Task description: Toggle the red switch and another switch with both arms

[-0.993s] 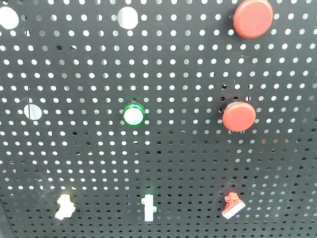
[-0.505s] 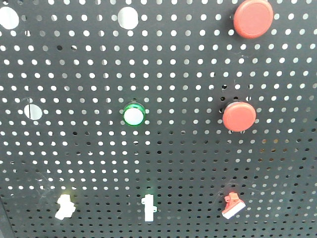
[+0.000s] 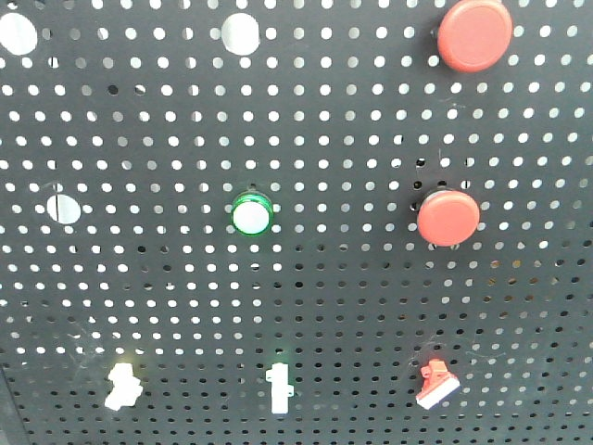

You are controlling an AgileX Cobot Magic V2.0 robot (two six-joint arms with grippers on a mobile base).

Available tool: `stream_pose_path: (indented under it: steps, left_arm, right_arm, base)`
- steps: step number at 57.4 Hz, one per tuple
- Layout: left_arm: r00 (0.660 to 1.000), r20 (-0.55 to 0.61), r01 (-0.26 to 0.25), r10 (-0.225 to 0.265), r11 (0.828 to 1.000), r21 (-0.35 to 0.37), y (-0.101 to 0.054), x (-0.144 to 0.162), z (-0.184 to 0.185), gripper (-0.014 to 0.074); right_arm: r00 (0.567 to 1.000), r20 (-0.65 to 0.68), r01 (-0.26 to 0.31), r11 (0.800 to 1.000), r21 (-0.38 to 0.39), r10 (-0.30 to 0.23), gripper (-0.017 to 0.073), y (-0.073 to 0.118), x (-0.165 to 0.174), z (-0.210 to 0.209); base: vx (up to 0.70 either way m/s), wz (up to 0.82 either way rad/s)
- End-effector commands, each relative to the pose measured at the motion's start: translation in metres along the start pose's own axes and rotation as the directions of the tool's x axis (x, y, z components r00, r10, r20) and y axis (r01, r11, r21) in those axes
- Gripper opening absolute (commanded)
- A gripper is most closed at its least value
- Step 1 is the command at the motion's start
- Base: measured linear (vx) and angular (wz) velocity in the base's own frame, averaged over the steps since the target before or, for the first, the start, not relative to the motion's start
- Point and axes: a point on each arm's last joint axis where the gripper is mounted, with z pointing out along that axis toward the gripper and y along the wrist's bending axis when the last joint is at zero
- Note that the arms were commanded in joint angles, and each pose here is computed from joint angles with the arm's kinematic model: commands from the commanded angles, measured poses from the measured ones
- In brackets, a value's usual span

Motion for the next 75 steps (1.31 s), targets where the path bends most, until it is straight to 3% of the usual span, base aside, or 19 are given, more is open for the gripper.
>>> stream_pose_path:
  steps: [1,11,65,71,75]
  left_arm:
    - [0.989,0.133,0.067,-0.063,0.997,-0.027,0.001,0.001,0.002,0.0003]
    - [0.978,0.137,0.167,-0.158,0.985,-0.053,0.004,0.022,0.007,0.0003]
    - [0.979,0.134,0.161,-0.152,0.986,-0.054,0.004,0.022,0.007,0.0003]
    - [0.979,0.134,0.161,-0.152,0.986,-0.054,0.004,0.022,0.007,0.0003]
    - [0.979,0.134,0.161,-0.152,0.986,-0.054,0.004,0.022,0.007,0.0003]
  right_arm:
    - [0.996,0.091,0.012,1.000,0.015,-0.013,-0.0006,-0.002,-0.015,-0.002]
    - [0.996,0.090,0.012,1.000,0.015,-0.013,-0.0006,-0.002,-0.015,-0.002]
    - [0.996,0.088,0.031,0.999,0.020,-0.033,-0.0006,-0.002,-0.012,-0.001]
    - [0.993,0.095,0.065,0.995,0.076,-0.072,-0.0006,-0.003,0.006,0.008]
    - [0.995,0.099,0.011,0.986,0.167,-0.028,-0.0006,-0.007,0.024,0.013]
  base:
    - [0.00,0.00]
    - [0.00,0.00]
    - [0.00,0.00]
    - [0.00,0.00]
    - [0.00,0.00]
